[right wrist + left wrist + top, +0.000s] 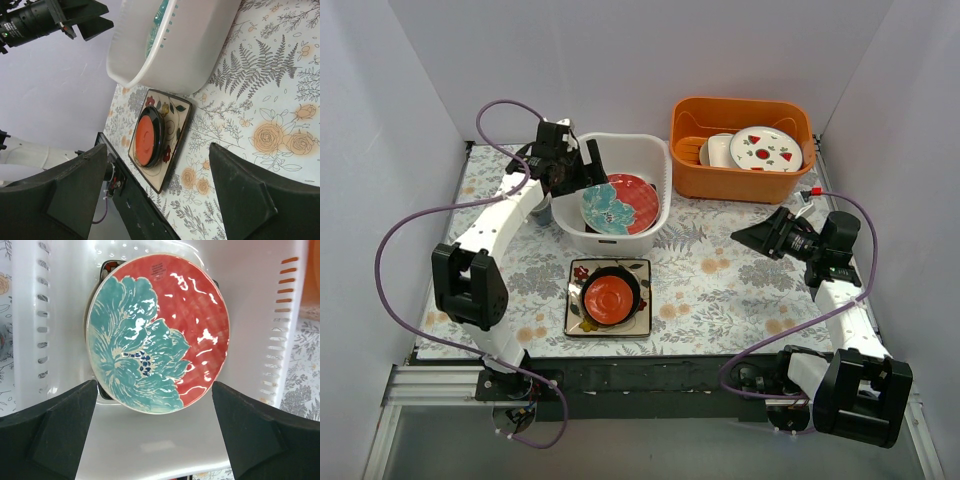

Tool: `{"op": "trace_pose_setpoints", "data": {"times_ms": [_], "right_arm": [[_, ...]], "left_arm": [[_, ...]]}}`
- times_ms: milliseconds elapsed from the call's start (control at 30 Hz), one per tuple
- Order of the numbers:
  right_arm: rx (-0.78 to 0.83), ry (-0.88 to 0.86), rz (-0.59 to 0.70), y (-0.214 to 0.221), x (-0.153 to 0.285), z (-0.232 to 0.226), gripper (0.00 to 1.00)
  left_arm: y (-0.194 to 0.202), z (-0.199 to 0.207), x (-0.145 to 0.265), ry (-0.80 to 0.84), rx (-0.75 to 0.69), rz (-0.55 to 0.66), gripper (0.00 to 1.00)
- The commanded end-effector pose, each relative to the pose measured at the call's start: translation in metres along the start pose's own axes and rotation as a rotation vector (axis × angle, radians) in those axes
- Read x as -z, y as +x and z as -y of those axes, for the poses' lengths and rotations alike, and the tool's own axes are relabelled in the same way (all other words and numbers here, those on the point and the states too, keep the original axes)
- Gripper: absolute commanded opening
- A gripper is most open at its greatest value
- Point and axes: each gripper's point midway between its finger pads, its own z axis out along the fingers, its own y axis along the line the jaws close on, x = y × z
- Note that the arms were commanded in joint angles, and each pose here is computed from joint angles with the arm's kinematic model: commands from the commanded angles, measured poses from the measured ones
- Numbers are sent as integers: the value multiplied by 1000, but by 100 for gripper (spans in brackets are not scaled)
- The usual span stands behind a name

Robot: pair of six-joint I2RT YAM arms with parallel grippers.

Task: Place the plates into the plastic bin on the countertop
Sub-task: Place the plate in the plastic bin.

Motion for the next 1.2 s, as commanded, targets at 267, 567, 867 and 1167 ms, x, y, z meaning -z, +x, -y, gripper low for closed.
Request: {"op": "trace_pose_setpoints", "data": {"times_ms": [267,567,867,1167], "right_arm": [[57,-28,-27,4,-9,-14,89],[84,-59,-94,29,-27,-30,86],[112,-79,-143,59,-34,-42,85],[117,-89,-170,87,-37,-39,82]], "left_arm": [[-18,23,55,90,-27,98,98],[4,20,73,96,-21,85,98],[27,19,97,115,-3,86,98],[58,18,111,135,18,58,96]]}}
